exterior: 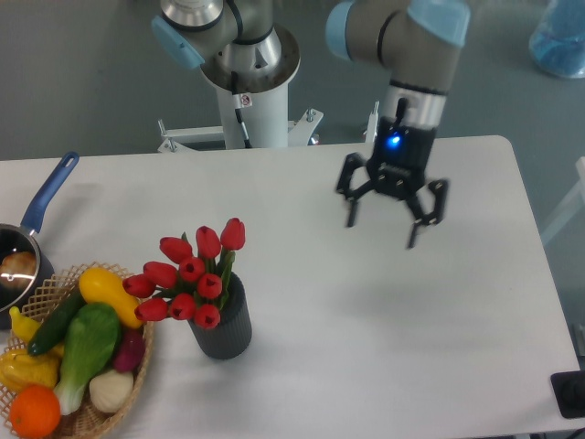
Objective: Insert the flowers into the vase
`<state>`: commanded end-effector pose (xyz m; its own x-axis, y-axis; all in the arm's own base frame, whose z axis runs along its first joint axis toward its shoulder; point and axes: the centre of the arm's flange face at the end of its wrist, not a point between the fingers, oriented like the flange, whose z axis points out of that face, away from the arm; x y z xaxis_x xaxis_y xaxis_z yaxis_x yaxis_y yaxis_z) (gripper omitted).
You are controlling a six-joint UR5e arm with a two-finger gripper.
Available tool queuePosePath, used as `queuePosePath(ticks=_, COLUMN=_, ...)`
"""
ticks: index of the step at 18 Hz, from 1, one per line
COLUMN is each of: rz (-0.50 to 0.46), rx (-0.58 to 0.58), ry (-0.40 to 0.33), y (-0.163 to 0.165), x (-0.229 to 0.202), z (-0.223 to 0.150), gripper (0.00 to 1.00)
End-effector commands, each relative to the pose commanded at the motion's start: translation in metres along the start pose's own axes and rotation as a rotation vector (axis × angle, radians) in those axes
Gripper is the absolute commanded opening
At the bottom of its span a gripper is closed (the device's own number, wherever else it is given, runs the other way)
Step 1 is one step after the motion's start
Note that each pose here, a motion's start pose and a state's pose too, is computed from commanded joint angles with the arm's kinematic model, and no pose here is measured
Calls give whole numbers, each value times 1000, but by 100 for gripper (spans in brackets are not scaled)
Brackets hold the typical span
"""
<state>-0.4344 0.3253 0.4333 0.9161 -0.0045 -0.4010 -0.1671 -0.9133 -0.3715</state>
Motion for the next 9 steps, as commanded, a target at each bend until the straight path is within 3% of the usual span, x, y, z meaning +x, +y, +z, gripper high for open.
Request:
queuePosePath(ticks=2, rz=12, rx=-156, ry=-67, y=10, x=2, z=-30, gripper=100)
queuePosePath(ticks=4, rz=13, rx=-250, ry=-46, y=23, x=6, z=-35, gripper=100)
queuePosePath(ticks=9, rz=119, rx=-288, ry=20, y=41, x=5, z=-52, gripper=100)
